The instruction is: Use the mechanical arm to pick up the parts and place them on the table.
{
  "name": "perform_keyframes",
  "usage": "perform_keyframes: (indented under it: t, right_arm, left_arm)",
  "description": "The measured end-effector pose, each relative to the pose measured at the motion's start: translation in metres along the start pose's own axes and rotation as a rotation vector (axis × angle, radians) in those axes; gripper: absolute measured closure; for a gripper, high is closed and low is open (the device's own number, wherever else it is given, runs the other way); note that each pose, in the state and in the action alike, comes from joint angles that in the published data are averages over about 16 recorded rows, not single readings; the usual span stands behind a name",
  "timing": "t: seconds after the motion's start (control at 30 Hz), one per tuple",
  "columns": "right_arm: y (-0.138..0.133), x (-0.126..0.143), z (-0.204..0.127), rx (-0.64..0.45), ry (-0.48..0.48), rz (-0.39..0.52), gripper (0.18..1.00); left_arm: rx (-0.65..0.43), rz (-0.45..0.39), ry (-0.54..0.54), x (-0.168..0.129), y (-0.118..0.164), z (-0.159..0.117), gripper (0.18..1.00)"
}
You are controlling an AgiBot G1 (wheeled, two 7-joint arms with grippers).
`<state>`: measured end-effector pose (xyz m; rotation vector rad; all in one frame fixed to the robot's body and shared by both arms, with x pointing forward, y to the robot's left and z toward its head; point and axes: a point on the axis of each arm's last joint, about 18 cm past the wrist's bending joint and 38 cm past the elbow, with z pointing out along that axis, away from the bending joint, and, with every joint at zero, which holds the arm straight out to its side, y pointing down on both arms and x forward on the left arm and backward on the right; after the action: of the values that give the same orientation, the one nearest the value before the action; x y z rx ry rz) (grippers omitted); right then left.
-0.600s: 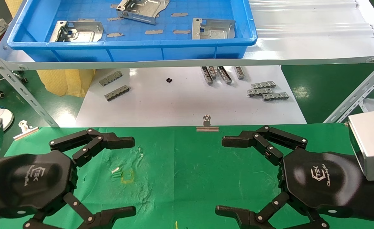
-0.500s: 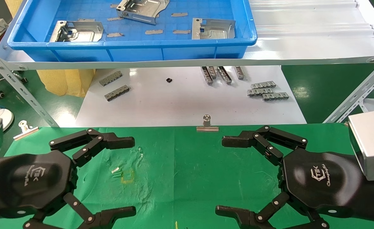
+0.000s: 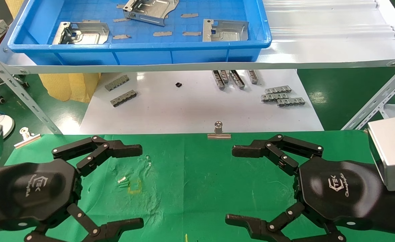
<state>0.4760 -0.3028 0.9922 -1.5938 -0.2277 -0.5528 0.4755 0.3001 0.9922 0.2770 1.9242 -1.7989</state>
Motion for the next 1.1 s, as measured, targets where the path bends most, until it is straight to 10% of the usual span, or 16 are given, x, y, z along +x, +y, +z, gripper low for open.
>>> perform_keyframes:
  t: [0.77, 1.1]
  right_arm:
    - [0.000, 0.000, 0.000, 0.000, 0.000, 0.000, 0.650]
    - [0.000, 0.000, 0.000, 0.000, 0.000, 0.000, 0.849]
  left_arm:
    - [-0.001, 0.009, -0.009, -0.003, -0.003, 0.000, 0.183]
    - [-0.010, 0.107, -0.164, -0.069, -0.042, 0.008, 0.183]
